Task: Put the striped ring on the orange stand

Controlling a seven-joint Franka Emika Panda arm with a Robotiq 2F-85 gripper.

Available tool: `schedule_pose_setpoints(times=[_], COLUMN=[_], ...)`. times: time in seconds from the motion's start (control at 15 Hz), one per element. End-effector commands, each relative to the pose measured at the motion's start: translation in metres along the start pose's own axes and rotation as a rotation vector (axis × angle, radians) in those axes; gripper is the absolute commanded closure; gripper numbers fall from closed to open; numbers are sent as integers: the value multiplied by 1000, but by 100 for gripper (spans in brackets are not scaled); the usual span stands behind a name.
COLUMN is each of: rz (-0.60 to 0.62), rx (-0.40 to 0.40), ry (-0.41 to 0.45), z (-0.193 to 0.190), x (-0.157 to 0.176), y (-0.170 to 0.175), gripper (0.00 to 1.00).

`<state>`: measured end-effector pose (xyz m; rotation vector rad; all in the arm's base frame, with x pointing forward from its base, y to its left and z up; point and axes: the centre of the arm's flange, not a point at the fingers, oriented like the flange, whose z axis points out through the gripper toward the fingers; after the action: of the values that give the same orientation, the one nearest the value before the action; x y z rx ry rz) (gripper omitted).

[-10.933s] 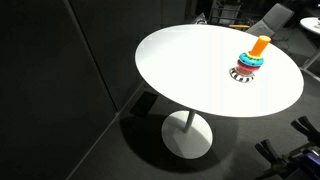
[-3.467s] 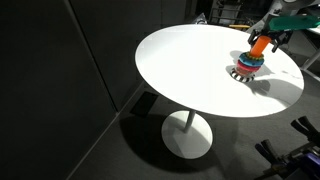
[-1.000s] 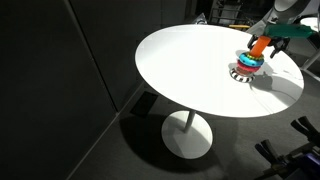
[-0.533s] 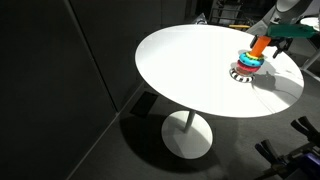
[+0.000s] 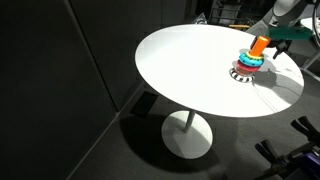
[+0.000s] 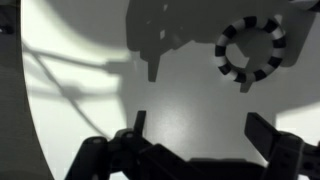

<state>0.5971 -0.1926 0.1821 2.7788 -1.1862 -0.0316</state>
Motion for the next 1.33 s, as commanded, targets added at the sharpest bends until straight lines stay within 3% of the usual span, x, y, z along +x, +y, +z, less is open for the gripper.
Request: schedule_pose_setpoints(times=[0.0,1.27], rz=[23,-56], rx=[-13,3], ry=[24,80], z=[7,-10], x=[14,-21], y=[-7,-35], gripper=[0,0])
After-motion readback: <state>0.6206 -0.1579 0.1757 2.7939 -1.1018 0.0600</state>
